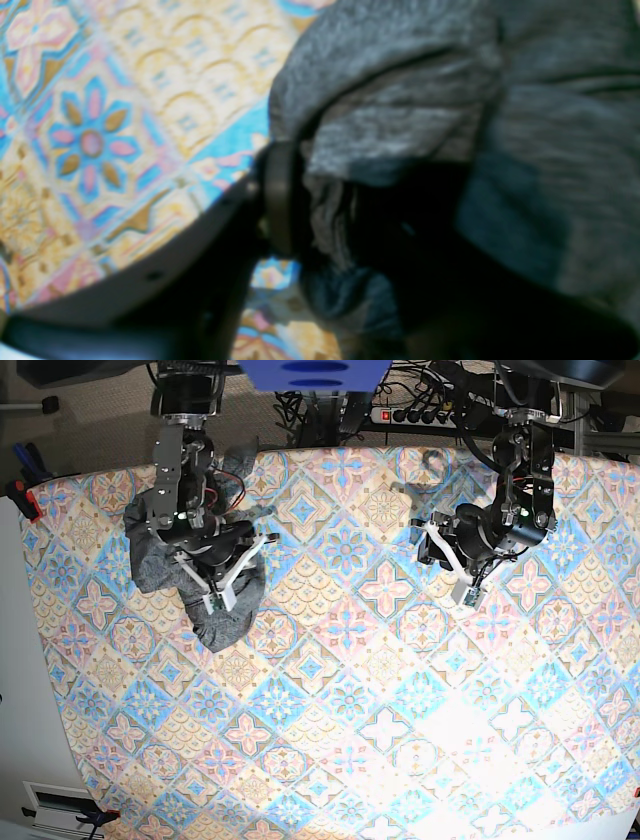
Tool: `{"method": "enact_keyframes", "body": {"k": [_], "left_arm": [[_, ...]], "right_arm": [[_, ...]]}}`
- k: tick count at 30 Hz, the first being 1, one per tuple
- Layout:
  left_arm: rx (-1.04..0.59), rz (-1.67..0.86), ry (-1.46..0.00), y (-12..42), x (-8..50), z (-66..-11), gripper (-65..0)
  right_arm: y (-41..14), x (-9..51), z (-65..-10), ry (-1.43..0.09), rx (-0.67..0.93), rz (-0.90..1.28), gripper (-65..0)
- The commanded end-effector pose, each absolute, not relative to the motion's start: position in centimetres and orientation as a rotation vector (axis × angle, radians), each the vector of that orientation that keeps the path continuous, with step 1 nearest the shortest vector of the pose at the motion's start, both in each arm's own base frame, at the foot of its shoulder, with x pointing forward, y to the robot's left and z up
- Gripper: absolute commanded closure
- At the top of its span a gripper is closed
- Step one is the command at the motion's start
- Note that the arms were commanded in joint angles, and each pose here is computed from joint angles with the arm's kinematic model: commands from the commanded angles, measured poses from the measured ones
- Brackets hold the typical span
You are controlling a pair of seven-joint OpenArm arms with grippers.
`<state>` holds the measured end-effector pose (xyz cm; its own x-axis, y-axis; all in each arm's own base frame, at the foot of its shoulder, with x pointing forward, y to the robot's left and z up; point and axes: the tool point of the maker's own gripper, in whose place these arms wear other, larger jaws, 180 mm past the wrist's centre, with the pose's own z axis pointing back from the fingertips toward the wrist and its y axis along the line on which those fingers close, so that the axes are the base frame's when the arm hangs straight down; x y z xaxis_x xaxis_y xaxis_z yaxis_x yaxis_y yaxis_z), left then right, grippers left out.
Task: Layout the t-shirt on the table in an organized manner, then fold the t-shirt properly
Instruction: 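Press the right gripper onto the bunched shirt and release the left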
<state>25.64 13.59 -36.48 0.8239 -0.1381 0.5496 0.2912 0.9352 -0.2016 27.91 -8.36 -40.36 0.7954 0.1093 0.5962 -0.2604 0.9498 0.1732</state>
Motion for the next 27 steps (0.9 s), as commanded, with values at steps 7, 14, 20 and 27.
{"method": "enact_keyframes", "body": {"k": [7, 14, 20, 27], "left_arm": [[-0.305, -0.226, -0.601, 13.0, 26.4, -35.6, -21.4], [-0.339, -0.209, -0.609, 11.8, 26.9, -35.6, -21.4], [-0.341, -0.200, -0.599, 11.9, 27.1, -36.0, -21.4], [-0.341, -0.199, -0.598, 11.9, 27.2, -36.1, -21.4]], "right_arm": [[-8.2, 27.3, -38.6, -0.678, 0.255, 0.214, -24.1], [-8.1, 28.1, -36.0, -0.756, 0.243, 0.228, -24.1], [-3.3, 27.2, -35.8, -0.744, 0.321, 0.350, -24.1], [-0.1, 26.5, -35.9, -0.707, 0.352, 0.238, -24.1]]}}
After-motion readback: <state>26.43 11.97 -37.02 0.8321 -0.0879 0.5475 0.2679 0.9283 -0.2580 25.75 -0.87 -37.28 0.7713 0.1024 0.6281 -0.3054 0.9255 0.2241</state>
